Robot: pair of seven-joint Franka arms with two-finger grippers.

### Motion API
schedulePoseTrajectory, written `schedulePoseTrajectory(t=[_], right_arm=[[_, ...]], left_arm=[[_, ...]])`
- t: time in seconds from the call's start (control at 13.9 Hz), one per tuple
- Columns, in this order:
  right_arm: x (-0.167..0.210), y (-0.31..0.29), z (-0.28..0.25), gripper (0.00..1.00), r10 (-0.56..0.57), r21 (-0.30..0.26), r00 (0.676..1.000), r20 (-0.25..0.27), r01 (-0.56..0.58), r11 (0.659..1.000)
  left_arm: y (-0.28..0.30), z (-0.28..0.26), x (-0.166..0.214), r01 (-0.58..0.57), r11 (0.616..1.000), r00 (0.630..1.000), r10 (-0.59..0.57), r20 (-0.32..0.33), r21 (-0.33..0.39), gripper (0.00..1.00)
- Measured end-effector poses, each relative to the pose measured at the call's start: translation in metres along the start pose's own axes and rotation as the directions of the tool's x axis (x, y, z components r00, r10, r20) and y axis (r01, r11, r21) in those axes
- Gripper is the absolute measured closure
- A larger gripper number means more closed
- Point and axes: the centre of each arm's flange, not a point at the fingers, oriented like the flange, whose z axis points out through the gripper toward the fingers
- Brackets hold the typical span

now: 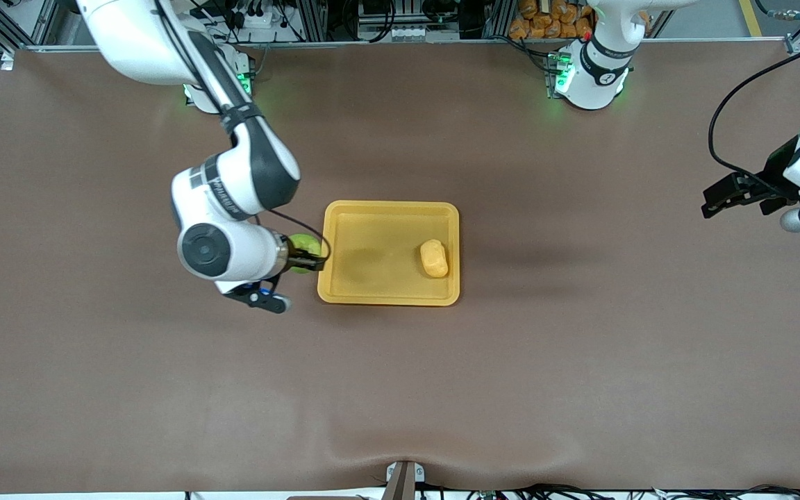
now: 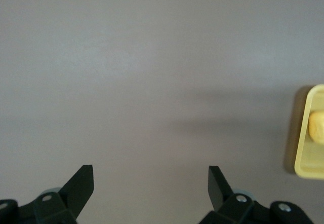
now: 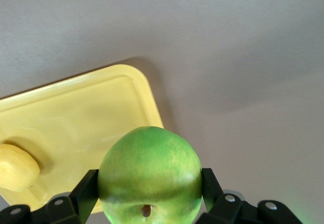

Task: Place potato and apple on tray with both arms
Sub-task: 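Lower the green apple onto the tray and open the right gripper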

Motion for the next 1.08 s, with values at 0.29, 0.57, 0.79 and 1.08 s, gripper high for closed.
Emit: schedulePoseTrajectory(t=[0.29, 0.57, 0.79, 1.08], right_arm=[[-0.001, -0.004, 0.030, 0.13, 0.019, 0.011, 0.999, -0.029, -0.019, 1.000], [-0.016, -0.026, 0.077, 0.13, 0.044, 0.014, 0.997, -0.064, -0.043, 0.999], [-0.019, -0.034, 0.105, 0.13, 0.063, 0.014, 0.995, -0.078, -0.062, 0.998], [-0.020, -0.040, 0.123, 0.13, 0.072, 0.013, 0.994, -0.086, -0.071, 0.997]], left_arm=[[0.003, -0.020, -0.007, -0.075, 0.997, 0.996, 0.076, 0.040, -0.030, 0.00], [0.009, -0.053, -0.017, -0.124, 0.992, 0.990, 0.126, 0.061, -0.035, 0.00], [0.010, -0.057, -0.019, -0.126, 0.991, 0.990, 0.128, 0.064, -0.036, 0.00], [0.004, -0.055, -0.016, -0.115, 0.993, 0.992, 0.117, 0.051, -0.034, 0.00]])
